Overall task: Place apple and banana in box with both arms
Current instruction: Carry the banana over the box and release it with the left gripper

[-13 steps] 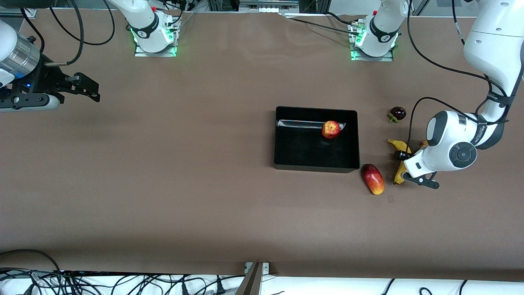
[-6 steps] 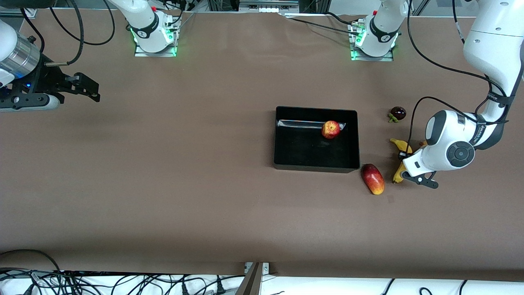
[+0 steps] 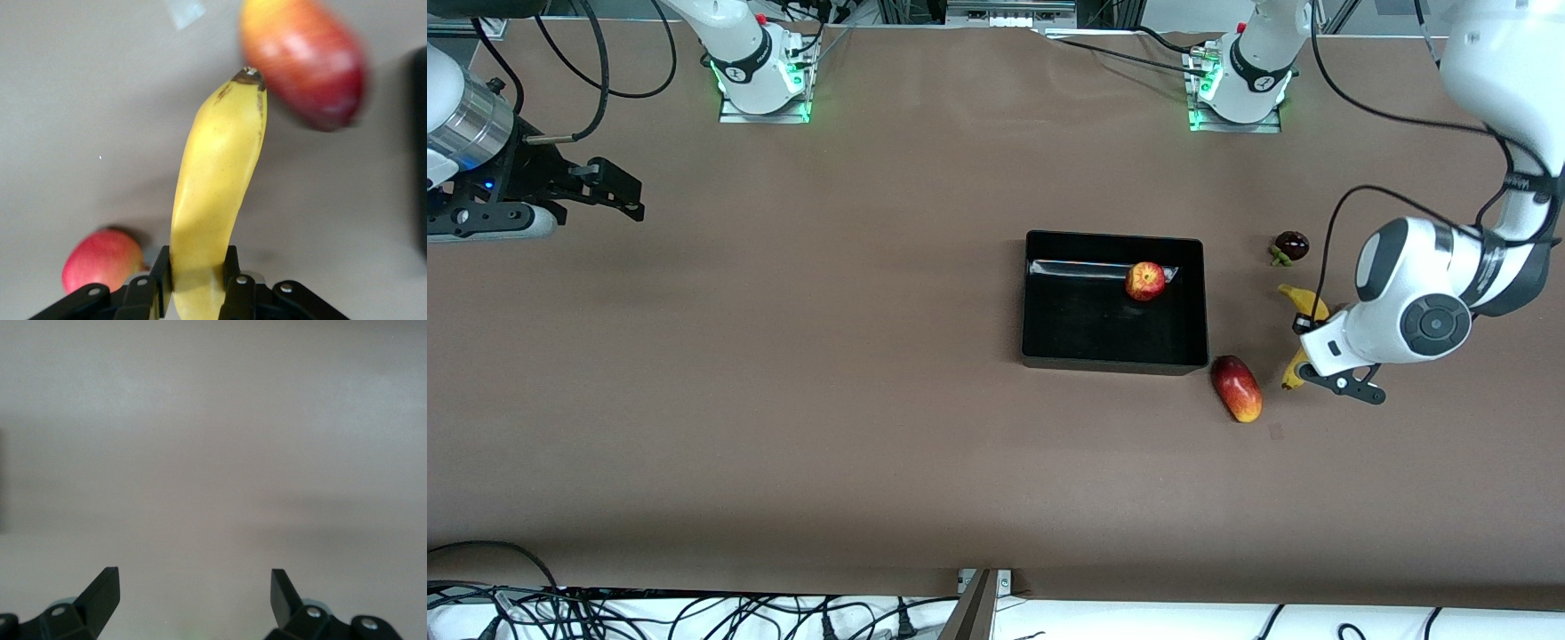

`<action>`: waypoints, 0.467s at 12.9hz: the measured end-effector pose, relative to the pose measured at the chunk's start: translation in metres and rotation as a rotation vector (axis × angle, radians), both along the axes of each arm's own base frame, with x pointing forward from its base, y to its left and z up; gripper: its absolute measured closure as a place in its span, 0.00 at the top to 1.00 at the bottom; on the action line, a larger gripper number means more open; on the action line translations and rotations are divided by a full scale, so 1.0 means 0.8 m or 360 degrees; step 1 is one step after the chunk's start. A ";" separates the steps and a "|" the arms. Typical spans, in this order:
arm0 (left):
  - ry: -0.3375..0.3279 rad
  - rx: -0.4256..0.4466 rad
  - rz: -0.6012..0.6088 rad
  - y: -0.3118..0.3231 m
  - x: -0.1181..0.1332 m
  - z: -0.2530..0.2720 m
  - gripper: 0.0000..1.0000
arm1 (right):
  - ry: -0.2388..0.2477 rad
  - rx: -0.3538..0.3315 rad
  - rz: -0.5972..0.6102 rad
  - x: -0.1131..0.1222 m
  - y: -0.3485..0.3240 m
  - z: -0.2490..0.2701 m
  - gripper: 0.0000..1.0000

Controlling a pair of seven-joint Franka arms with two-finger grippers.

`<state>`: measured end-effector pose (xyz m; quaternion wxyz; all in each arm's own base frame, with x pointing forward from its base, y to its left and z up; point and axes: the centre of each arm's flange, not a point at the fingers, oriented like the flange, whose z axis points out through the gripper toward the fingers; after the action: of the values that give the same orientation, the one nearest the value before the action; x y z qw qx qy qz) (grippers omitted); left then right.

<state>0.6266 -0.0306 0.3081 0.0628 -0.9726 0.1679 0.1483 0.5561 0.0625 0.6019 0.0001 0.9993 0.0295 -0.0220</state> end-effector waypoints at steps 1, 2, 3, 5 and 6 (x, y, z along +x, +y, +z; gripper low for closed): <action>0.0012 0.0025 0.0028 -0.038 -0.002 0.032 0.33 | 0.0000 0.0000 0.0000 0.000 0.000 0.000 1.00; 0.0014 0.0032 0.0084 -0.083 -0.007 0.056 0.33 | 0.0000 0.0000 0.0000 0.000 0.000 0.000 1.00; 0.0021 -0.0009 0.0163 -0.131 -0.016 0.068 0.33 | 0.0000 0.0000 0.0000 0.000 0.000 0.000 1.00; 0.0048 -0.0104 0.0294 -0.223 -0.040 0.067 0.33 | -0.0001 0.0000 0.0000 0.000 0.000 0.000 1.00; 0.0030 -0.0133 0.0332 -0.265 -0.049 0.059 0.33 | -0.0001 0.0000 0.0000 0.000 0.000 0.000 1.00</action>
<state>0.5873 -0.2425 0.3555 0.0049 -0.9851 0.0724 0.1562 0.5562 0.0626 0.6020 0.0001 0.9993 0.0295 -0.0216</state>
